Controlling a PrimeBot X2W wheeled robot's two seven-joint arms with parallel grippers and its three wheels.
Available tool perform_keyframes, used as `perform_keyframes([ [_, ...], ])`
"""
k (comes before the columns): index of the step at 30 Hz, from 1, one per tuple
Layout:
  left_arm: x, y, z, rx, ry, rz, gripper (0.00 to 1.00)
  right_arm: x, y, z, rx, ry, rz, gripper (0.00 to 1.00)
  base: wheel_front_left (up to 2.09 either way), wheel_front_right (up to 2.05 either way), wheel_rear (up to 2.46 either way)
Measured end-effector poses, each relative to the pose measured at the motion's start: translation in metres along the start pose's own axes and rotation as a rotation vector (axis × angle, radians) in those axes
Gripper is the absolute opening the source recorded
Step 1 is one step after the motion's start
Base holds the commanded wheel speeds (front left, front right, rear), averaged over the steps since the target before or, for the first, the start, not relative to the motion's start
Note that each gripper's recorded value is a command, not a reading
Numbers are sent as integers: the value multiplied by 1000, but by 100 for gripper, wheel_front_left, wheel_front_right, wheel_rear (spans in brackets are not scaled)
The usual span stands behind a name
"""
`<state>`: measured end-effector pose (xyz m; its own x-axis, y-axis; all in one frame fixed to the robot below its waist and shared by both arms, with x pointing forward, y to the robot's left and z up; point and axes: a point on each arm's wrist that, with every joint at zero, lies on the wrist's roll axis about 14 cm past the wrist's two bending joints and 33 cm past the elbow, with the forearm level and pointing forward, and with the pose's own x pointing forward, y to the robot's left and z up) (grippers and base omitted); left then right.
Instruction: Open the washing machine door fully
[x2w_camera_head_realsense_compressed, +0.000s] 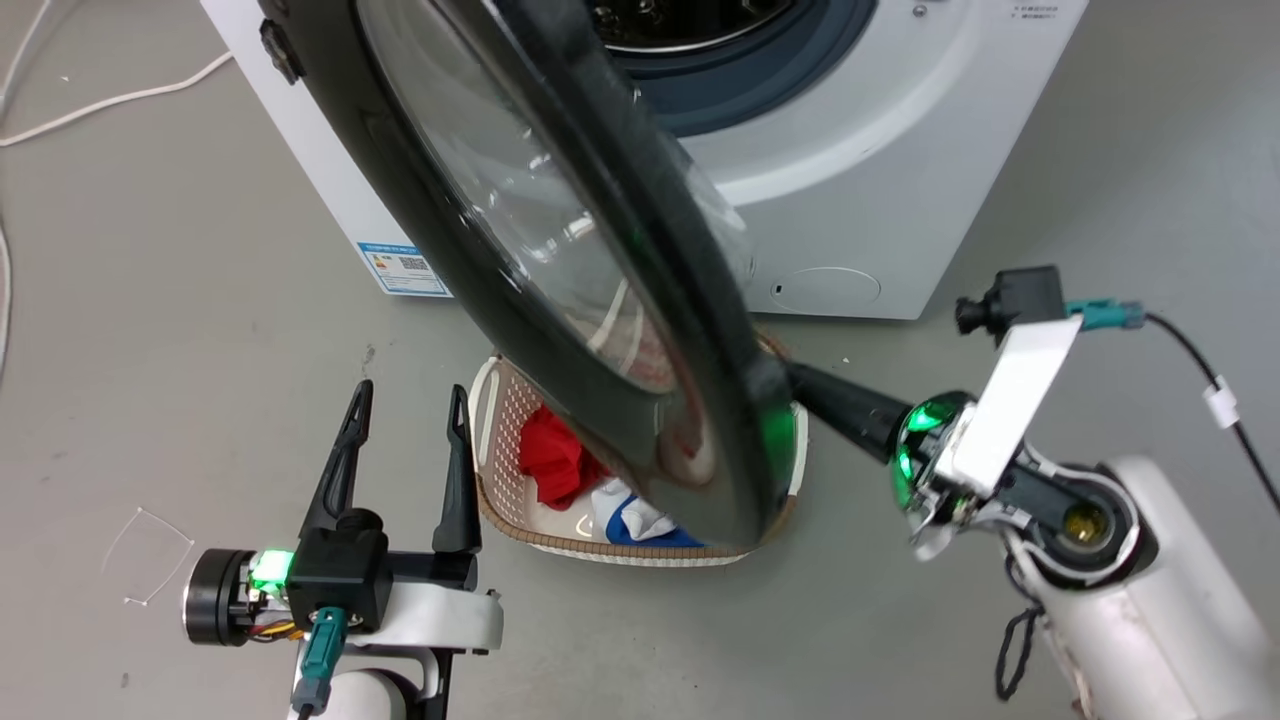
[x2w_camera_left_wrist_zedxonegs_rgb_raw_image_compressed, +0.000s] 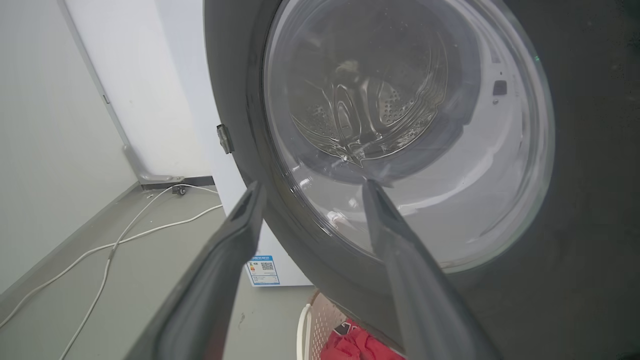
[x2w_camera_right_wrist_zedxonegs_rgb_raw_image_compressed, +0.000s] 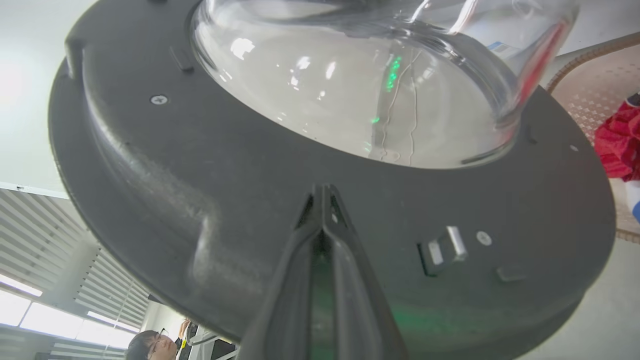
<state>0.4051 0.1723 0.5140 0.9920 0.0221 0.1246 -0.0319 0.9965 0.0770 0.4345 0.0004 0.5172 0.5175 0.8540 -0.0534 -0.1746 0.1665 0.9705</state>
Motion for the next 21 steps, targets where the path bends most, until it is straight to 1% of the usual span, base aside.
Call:
perform_keyframes([
  [7,-6,5,4,10,-7,10,100,6,16,-41,20,83,58,0,0,0,0],
  [15,-15,7,8,17,-11,17,100,3,23,-74,45,127,77,0,0,0,0],
  [17,-19,7,8,17,-8,17,100,-1,24,-78,50,117,74,0,0,0,0],
  [21,-28,7,9,19,-4,18,100,-14,27,-73,69,28,78,0,0,0,0],
])
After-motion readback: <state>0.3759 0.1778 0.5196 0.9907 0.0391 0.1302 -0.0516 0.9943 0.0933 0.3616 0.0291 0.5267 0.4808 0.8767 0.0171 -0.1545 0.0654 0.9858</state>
